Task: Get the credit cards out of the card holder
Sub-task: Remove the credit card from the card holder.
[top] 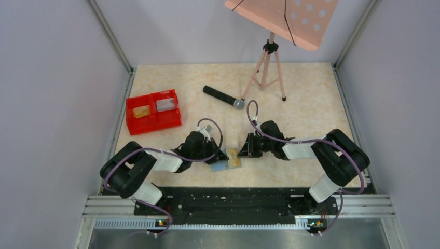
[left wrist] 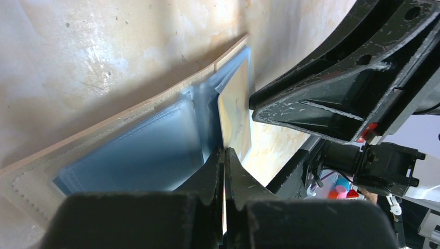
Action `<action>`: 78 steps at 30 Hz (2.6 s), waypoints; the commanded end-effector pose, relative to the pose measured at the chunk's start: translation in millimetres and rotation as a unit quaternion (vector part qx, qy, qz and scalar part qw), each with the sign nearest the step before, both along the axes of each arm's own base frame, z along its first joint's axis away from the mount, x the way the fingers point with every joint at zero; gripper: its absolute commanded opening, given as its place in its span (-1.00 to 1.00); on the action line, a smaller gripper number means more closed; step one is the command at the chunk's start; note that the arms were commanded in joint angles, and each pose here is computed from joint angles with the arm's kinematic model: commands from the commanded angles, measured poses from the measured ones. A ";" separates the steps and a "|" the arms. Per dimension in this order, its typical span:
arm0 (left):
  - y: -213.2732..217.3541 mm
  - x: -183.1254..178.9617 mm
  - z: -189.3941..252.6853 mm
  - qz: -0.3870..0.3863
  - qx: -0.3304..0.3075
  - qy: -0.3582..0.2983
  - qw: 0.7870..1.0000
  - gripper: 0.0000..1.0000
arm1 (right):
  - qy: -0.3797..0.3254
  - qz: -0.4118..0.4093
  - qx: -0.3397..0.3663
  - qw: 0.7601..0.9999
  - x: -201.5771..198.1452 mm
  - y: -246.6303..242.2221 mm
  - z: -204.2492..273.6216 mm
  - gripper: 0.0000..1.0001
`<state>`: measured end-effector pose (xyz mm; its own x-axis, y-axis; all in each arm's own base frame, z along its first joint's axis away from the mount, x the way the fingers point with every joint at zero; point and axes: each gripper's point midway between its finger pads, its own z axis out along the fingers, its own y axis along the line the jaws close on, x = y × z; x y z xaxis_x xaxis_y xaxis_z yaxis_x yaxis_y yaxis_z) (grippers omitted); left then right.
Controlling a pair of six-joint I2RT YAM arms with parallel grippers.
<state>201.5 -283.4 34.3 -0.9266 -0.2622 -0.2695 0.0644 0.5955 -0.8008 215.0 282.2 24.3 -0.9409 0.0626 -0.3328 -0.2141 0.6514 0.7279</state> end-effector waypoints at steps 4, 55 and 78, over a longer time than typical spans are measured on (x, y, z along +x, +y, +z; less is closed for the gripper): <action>1.8 -3.7 9.4 -0.009 0.000 -0.019 1.000 -1.00 | 0.014 0.003 -0.048 0.999 -11.6 -11.9 -22.6 -0.67; 30.1 -0.8 14.3 0.006 -0.008 -0.011 1.000 -1.00 | 0.003 0.001 -0.062 0.998 0.5 -16.6 -17.7 -0.72; 55.5 -3.7 40.0 -0.013 0.047 -0.044 0.998 -1.00 | -0.079 0.068 -0.014 0.994 15.2 -5.0 38.9 -0.60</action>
